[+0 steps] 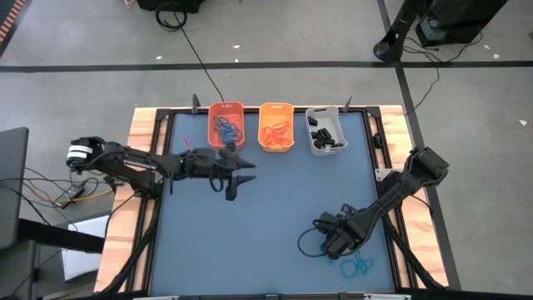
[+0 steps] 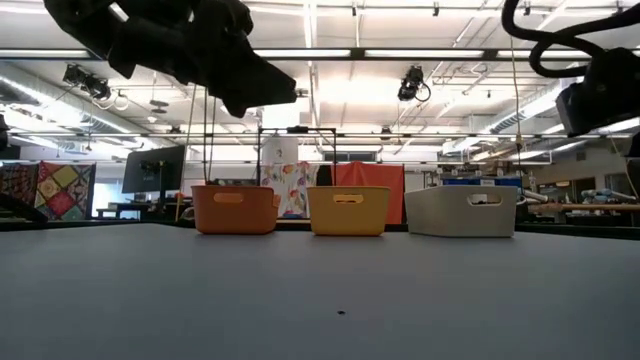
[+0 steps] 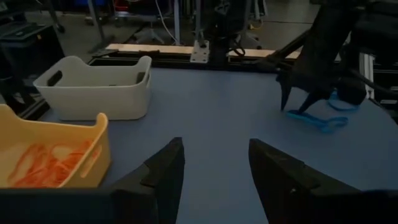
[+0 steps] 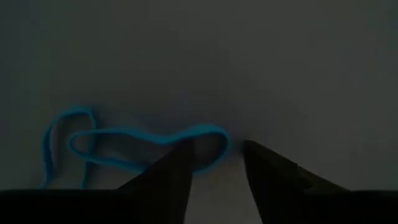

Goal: Sort rubber bands into baskets
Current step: Put the blue rubber band into the orange bin

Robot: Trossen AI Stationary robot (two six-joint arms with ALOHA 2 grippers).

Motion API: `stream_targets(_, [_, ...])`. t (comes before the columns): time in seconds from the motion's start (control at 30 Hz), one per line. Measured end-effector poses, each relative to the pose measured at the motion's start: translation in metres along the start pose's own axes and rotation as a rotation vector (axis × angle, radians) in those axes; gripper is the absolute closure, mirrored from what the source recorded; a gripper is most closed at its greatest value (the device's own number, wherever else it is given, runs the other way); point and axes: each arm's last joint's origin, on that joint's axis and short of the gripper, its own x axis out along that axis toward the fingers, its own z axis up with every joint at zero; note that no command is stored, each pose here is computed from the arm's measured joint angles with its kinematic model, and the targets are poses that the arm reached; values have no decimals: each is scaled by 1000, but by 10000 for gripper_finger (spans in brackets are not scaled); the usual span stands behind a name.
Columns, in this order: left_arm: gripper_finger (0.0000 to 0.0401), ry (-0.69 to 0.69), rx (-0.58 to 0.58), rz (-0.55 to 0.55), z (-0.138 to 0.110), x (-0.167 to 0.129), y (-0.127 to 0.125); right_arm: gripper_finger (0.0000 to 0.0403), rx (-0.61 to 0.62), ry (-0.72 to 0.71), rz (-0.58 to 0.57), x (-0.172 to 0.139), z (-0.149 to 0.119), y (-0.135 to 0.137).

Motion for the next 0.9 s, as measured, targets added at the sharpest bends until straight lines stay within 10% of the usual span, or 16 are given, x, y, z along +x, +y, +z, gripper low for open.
stream_targets(0.33, [219, 12, -10, -33, -8, 9, -13, 391, -58, -17, 21, 0, 2, 2])
stream_targets(0.9, [219, -103, -107, -104, -33, 45, -32, 399, -139, -518, -140, -39, 62, 8])
